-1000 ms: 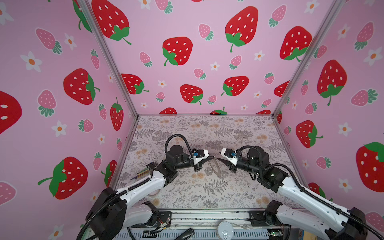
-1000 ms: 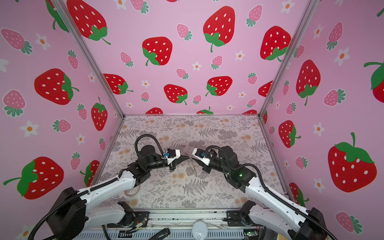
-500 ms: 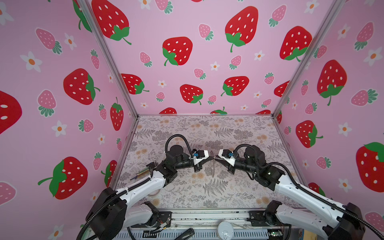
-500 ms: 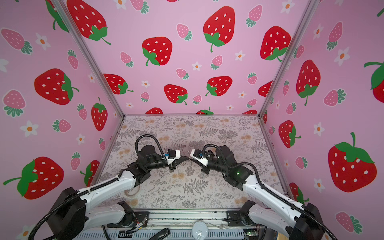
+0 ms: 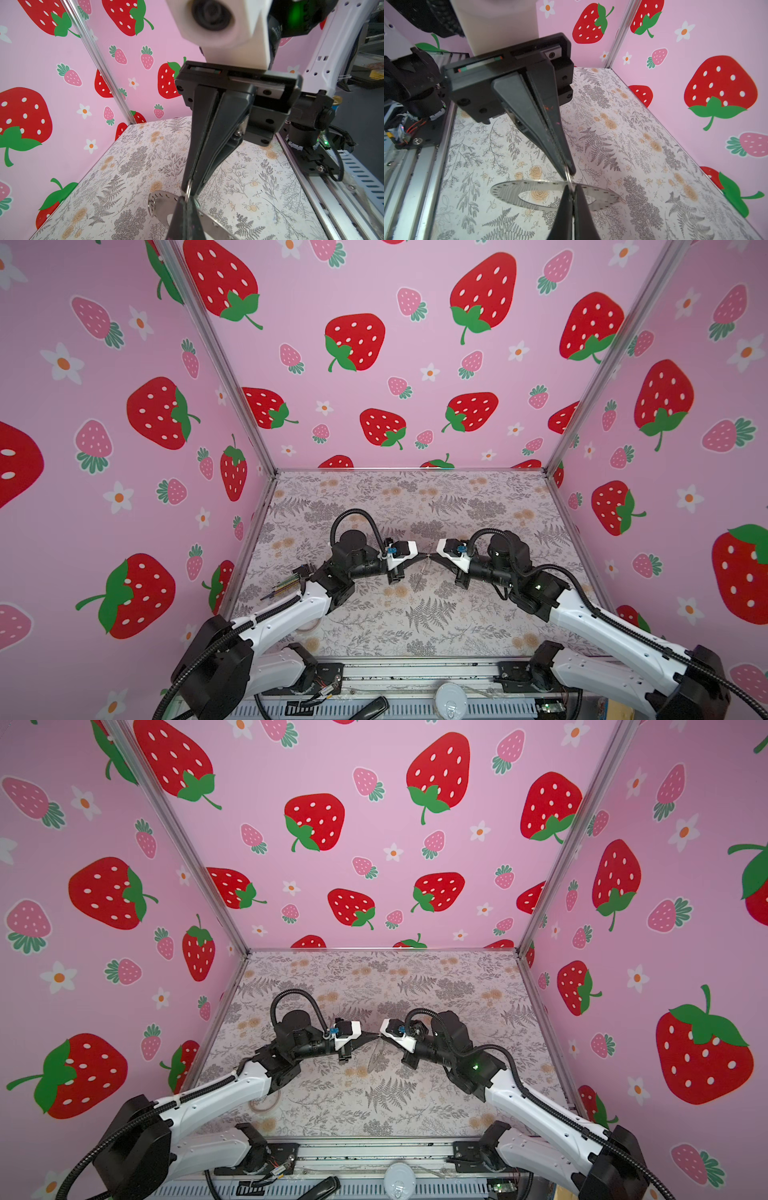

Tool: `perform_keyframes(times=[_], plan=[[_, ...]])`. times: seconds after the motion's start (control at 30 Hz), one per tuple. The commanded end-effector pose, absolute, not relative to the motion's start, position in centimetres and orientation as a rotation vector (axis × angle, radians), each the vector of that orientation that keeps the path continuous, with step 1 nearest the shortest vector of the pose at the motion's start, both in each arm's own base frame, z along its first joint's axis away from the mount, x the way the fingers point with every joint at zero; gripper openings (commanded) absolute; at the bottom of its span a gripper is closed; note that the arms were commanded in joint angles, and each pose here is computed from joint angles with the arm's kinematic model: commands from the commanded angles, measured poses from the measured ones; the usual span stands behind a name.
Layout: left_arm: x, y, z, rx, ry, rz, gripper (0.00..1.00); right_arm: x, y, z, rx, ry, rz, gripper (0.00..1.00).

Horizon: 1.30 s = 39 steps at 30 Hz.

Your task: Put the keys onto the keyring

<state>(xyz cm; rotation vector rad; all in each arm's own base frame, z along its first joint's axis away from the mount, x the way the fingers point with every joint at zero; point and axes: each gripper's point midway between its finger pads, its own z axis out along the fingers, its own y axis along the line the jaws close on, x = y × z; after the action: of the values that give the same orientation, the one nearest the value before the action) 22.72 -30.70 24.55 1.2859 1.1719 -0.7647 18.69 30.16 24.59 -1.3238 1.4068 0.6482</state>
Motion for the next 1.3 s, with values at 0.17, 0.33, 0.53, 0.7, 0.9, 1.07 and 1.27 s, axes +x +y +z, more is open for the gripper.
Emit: perform_keyframes(times=[0.17,0.33,0.53,0.7,0.9,1.07,1.27], plan=[[24.4,-29.3,27.0,1.318,1.134,-0.467,0.31,19.2,30.2,25.0,-1.370,1.497,0.620,0.00],[23.6,-28.7,27.0,1.427,1.065,-0.309,0.30,19.3,30.3,23.6,-1.443,1.636,0.621,0.00],[23.4,-29.4,25.6,1.518,1.051,-0.188,0.30,19.7,30.6,23.9,-1.449,1.646,0.617,0.00],[24.0,-30.0,25.2,1.530,1.072,-0.135,0.31,19.6,30.9,23.9,-1.456,1.645,0.629,0.00],[24.1,-30.7,25.3,1.532,1.072,-0.137,0.31,19.4,31.0,23.3,-1.471,1.654,0.646,0.00],[23.8,-31.3,24.6,1.557,1.072,-0.161,0.29,19.3,31.0,23.4,-1.468,1.648,0.650,0.00],[24.0,-31.5,23.9,1.581,1.103,-0.166,0.23,19.0,31.1,24.0,-1.473,1.613,0.668,0.00]])
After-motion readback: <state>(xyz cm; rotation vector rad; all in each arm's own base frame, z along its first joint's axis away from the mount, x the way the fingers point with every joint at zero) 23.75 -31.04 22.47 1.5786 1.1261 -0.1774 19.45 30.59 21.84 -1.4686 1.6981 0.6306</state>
